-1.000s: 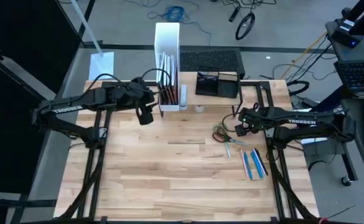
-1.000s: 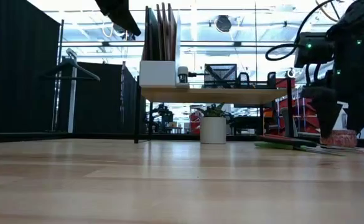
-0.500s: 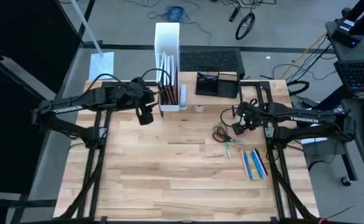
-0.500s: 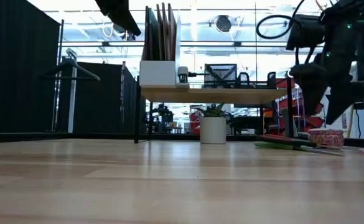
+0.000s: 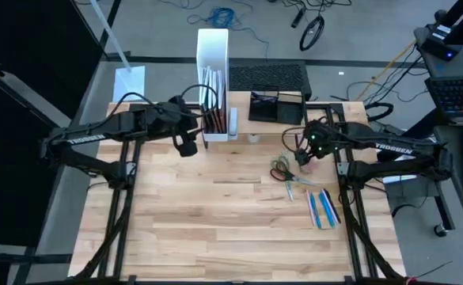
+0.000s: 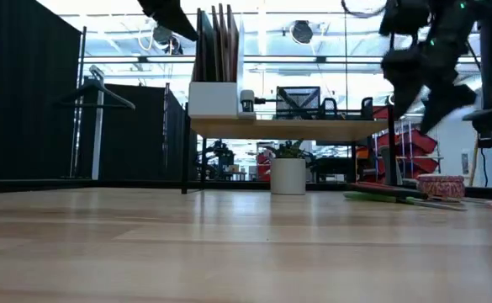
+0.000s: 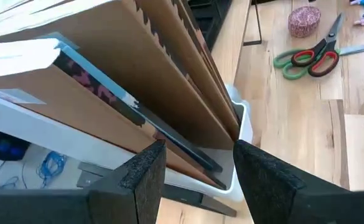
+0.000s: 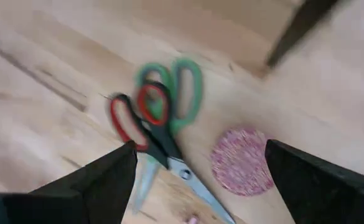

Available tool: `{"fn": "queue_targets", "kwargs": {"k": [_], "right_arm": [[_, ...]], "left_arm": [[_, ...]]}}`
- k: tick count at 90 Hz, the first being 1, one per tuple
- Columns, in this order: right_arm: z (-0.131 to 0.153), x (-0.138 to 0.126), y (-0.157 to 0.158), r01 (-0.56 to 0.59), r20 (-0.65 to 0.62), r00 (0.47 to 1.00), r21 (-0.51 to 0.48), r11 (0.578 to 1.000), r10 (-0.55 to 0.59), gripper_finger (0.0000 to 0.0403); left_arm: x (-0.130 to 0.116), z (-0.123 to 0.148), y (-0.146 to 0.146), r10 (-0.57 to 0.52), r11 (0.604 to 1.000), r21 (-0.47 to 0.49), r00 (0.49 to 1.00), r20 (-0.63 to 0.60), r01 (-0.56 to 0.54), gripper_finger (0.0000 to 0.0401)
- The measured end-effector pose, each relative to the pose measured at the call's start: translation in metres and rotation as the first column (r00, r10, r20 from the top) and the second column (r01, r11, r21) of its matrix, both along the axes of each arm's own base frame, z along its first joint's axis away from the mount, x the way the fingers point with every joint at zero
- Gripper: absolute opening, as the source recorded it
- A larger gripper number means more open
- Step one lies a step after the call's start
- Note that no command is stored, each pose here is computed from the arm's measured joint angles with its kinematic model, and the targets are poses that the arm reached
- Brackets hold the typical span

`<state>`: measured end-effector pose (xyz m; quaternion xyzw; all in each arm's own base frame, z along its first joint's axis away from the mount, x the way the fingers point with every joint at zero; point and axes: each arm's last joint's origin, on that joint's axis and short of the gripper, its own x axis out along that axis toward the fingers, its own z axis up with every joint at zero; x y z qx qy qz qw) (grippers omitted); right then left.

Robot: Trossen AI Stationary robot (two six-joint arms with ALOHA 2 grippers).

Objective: Stock shelves
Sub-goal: Remove the desk organizer from the shelf

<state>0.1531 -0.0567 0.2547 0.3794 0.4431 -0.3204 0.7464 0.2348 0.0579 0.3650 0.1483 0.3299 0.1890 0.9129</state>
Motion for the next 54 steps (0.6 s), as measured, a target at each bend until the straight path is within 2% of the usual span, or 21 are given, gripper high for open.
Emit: {"fn": "queue_targets", "kwargs": {"k": [15,26,54], "right_arm": [[0.038,0.007,-0.003,-0.087,0.109,0.989,-0.110,0.990,0.099,0.0332],[0.059,0.009,-0.004,-0.080,0.183,0.977,-0.148,0.986,0.107,0.0332],[0.081,0.021,-0.008,-0.086,0.329,0.928,-0.269,0.959,0.176,0.0332]], "left_arm": [[0.000,0.000,0.000,0.000,1.000,0.000,1.000,0.000,0.000,0.0176],[0.000,0.000,0.000,0.000,1.000,0.000,1.000,0.000,0.000,0.0176],[0.001,0.001,0.000,0.000,1.000,0.002,1.000,0.010,0.000,0.0176]]}}
